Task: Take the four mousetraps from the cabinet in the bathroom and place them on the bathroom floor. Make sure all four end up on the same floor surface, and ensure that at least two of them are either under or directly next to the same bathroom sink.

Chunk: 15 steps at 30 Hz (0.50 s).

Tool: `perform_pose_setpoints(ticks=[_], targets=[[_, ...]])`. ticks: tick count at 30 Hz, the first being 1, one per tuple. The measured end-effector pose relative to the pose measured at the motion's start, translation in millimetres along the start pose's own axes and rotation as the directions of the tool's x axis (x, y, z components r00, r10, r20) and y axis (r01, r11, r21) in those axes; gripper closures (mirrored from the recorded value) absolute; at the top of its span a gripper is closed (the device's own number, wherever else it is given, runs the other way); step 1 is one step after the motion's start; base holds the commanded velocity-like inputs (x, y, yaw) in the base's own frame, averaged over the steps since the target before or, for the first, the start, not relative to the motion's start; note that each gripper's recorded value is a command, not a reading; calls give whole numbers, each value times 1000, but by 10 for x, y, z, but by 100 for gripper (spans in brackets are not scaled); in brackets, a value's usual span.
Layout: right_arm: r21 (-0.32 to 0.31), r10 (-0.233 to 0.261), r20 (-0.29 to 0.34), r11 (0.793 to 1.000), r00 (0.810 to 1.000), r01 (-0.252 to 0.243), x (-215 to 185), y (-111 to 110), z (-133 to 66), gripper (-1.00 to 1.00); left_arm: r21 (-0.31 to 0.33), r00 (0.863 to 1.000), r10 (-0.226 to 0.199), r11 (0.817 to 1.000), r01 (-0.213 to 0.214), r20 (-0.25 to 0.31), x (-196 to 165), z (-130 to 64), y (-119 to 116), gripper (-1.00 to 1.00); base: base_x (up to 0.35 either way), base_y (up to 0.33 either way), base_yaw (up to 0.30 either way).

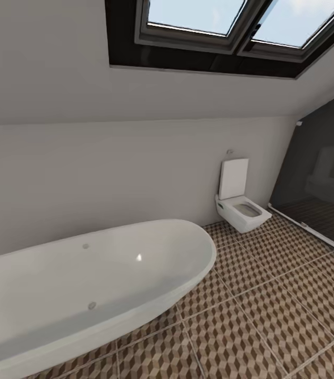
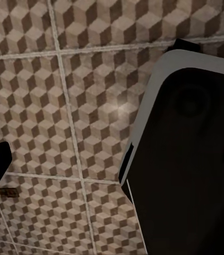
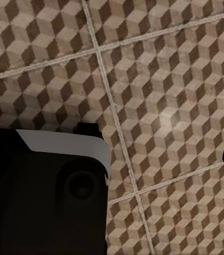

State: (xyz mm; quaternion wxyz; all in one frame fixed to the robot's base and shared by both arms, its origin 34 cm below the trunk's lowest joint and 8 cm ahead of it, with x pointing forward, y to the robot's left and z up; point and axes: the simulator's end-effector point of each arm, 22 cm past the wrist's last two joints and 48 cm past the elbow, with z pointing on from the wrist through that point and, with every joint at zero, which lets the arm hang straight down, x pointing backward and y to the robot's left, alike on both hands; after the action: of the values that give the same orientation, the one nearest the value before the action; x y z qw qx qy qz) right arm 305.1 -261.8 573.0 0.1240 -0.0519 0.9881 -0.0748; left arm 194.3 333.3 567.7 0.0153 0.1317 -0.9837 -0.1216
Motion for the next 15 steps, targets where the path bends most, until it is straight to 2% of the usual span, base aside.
perform_pose_setpoints(ticks=[6,15], targets=[[1,0,-1,1000,1000,0,2,-9,1,-100,11,1000,0,1000,0,-2,17,-11,-80,-100,0,0,-123],[1,0,-1,1000,1000,0,7,-8,1,-100,23,1000,0,1000,0,-5,40,-26,-173,-100,0,0,-262]])
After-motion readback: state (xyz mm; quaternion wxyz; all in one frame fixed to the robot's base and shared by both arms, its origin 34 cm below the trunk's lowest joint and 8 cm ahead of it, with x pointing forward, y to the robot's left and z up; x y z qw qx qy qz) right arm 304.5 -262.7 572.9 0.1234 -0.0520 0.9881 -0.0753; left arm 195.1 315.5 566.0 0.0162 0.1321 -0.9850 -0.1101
